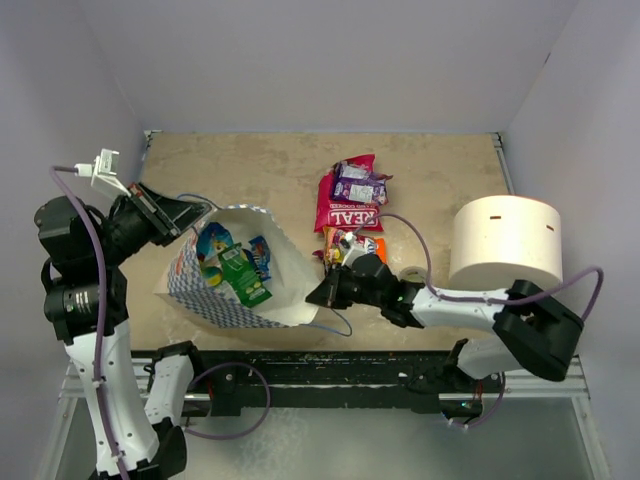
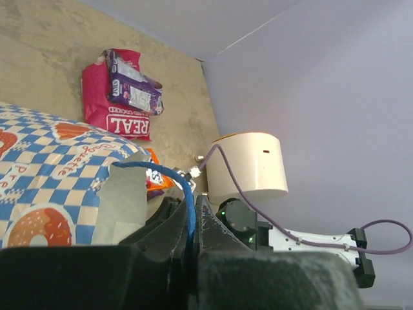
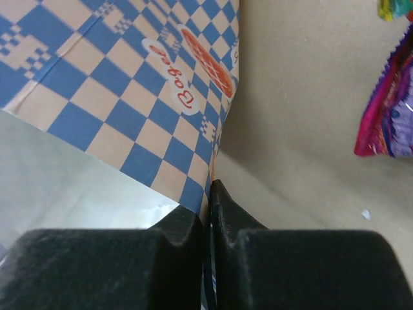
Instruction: Take the snacks out of the paper bag
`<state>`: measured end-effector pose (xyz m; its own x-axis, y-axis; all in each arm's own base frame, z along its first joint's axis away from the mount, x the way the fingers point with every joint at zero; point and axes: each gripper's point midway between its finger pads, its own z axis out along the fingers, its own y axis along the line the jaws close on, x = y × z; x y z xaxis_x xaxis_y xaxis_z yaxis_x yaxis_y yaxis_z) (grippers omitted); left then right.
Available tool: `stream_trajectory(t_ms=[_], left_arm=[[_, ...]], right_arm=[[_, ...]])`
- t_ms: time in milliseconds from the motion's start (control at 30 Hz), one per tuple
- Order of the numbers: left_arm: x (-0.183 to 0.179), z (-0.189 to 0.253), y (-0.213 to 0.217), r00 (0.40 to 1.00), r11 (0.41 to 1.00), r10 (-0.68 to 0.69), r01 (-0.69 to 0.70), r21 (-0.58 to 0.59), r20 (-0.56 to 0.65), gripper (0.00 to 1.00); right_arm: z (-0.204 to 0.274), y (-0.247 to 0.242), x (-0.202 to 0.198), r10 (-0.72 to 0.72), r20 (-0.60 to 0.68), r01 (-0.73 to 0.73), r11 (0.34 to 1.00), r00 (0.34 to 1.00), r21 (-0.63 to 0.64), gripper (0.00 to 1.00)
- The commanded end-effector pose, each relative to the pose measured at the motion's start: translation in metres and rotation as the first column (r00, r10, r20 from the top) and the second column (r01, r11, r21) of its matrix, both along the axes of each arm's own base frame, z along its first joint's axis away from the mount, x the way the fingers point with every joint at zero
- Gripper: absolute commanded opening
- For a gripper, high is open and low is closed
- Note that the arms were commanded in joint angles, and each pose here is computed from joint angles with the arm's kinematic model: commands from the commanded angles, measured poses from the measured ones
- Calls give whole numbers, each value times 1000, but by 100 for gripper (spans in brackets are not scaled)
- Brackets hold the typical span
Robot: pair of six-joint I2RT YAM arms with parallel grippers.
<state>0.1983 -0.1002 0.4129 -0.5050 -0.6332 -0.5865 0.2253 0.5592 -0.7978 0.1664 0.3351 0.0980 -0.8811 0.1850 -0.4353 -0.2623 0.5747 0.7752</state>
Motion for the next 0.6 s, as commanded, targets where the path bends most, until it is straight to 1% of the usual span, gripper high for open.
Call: stream_trajectory(t_ms=[0, 167, 233, 300, 367, 400, 467, 567], left_arm=[[6, 35, -7, 987, 997, -79, 79, 11, 140, 0], [7, 40, -10, 984, 993, -114, 118, -23, 134, 0], [-2, 38, -11, 986, 995, -98, 100, -6, 133, 0], [-17, 26, -13, 992, 996, -88, 87, 7, 94, 0], [-33, 13, -16, 995, 997, -81, 79, 23, 67, 0], [-42, 6, -18, 996, 997, -75, 74, 26, 53, 0], [-57, -7, -20, 998, 998, -61, 60, 23, 32, 0], [-73, -22, -25, 999, 999, -48, 48, -15, -1, 0]], right_arm=[[47, 56, 23, -59, 38, 52, 985, 998, 166, 6], [55, 107, 15, -38, 42, 28, 977, 998, 211, 5], [55, 117, 14, -42, 43, 32, 975, 998, 219, 6], [52, 114, 18, -63, 54, 51, 978, 997, 201, 8], [42, 106, 13, -46, 58, 37, 989, 997, 141, 15], [42, 101, 13, -38, 85, 28, 993, 996, 113, 19], [36, 86, 14, -1, 175, -2, 1000, 985, 14, 28], [24, 55, 13, 60, 268, -21, 989, 962, -146, 44]])
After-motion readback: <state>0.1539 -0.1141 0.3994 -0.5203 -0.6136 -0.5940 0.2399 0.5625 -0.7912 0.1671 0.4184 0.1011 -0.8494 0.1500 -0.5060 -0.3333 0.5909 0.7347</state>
